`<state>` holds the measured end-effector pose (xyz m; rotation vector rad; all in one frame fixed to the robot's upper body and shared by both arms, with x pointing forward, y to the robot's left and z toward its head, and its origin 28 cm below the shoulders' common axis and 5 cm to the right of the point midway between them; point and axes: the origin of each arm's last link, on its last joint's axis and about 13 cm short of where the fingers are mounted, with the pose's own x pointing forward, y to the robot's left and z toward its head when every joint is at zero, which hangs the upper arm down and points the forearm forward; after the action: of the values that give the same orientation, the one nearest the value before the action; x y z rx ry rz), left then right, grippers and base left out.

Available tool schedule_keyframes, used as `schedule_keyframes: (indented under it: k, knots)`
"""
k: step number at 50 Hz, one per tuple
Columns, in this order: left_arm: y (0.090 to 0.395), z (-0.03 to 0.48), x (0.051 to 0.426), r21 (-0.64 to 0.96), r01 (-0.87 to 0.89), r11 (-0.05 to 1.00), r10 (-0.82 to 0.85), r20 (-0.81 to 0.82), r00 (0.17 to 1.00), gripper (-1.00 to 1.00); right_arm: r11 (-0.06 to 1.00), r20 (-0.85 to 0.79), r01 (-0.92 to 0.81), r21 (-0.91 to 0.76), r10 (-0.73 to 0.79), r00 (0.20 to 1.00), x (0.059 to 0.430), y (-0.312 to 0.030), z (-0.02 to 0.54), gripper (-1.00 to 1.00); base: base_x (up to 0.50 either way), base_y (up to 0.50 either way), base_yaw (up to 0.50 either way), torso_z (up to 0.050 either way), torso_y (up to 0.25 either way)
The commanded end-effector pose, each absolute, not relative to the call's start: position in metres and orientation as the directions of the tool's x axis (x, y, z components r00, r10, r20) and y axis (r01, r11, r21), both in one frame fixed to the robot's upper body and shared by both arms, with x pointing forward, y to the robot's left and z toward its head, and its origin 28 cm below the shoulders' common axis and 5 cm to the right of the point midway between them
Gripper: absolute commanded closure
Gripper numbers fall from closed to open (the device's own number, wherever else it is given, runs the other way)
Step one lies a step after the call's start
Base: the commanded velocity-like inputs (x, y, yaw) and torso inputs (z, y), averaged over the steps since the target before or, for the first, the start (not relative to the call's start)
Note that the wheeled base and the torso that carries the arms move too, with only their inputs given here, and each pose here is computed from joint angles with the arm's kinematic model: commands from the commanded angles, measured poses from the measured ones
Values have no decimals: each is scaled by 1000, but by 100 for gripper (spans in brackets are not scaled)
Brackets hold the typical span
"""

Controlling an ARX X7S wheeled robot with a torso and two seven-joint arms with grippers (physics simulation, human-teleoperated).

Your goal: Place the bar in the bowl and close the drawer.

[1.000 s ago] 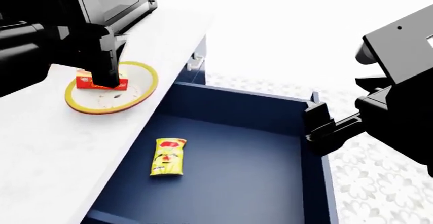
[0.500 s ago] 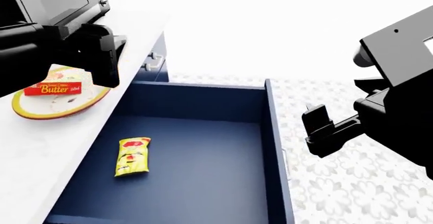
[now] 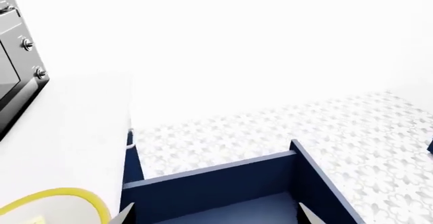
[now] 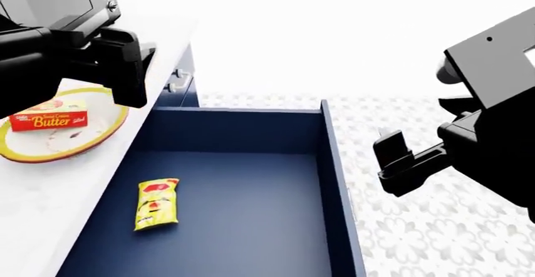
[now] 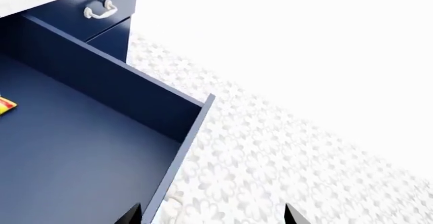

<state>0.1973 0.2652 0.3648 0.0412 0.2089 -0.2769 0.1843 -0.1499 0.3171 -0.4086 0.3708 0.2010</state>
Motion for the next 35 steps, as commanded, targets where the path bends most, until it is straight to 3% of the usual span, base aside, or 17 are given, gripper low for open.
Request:
schedule_keyframes:
  k: [1,23,32,35]
  knots:
    - [266,363,199,11,272,962,-264,-215,940,-100,897,-398,-277,-344,128,909,185,-150,316,-100,311,-455,0,0,0]
    - [265,363,199,9,274,962,-266,-215,940,-100,912,-411,-259,-317,114,904,189,-154,315,-100,24,-90,0,0,0]
    - [265,362,200,8,274,962,-265,-219,939,-100,950,-422,-204,-236,89,902,195,-178,313,-100,0,0,0,0,0]
    - [262,362,203,13,276,961,-266,-227,937,-100,977,-445,-141,-159,56,894,192,-208,290,-100,0,0,0,0,0]
